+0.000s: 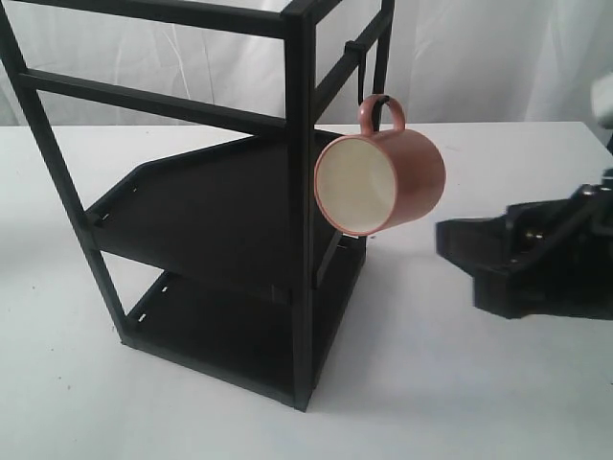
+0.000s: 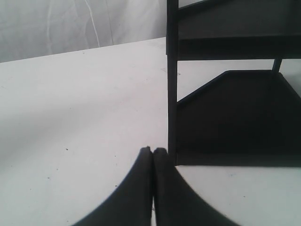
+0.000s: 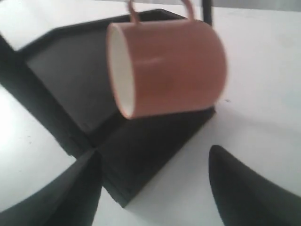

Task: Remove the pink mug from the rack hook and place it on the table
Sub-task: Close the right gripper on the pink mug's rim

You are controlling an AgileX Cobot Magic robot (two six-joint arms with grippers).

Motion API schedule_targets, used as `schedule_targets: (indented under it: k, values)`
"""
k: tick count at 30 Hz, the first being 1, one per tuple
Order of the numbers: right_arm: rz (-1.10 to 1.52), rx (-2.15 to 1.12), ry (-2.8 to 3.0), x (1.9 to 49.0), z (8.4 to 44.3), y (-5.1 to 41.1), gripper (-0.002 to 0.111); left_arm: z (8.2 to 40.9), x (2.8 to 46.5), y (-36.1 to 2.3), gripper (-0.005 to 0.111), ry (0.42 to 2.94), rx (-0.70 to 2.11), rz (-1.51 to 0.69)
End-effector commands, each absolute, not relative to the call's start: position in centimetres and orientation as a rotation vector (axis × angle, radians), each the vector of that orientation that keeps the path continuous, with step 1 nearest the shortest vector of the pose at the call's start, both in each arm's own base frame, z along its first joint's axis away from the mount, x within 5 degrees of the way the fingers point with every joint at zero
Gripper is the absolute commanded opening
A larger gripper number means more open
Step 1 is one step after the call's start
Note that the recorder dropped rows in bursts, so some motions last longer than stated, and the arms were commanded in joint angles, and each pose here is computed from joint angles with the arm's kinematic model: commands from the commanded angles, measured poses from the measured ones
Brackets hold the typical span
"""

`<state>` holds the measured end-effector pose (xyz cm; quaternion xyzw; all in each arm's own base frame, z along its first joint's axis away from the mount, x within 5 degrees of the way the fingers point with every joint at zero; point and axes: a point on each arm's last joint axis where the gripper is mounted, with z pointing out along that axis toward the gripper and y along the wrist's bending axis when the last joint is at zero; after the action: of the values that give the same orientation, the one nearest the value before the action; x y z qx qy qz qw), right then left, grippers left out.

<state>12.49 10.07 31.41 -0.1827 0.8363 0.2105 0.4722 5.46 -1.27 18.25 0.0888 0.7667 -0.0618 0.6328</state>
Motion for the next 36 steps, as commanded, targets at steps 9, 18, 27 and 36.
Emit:
schedule_targets:
  k: [9, 18, 27, 36]
  values:
    - [0.509, -0.592, 2.037, 16.9, 31.6, 16.2, 0.062, 18.1, 5.4, -1.3, 0.0, 1.759, 0.191, -0.149]
    - [0.291, -0.481, 2.142, 18.4, 31.4, 15.5, 0.062, 18.1, 5.4, -1.3, 0.0, 1.759, 0.191, -0.149]
    - [0.265, -0.375, 2.114, 19.2, 31.4, 15.5, 0.062, 18.1, 5.4, -1.3, 0.0, 1.759, 0.191, -0.149]
    - [0.167, -0.305, 2.105, 20.3, 30.7, 15.4, 0.062, 18.1, 5.4, -1.3, 0.0, 1.759, 0.191, -0.149]
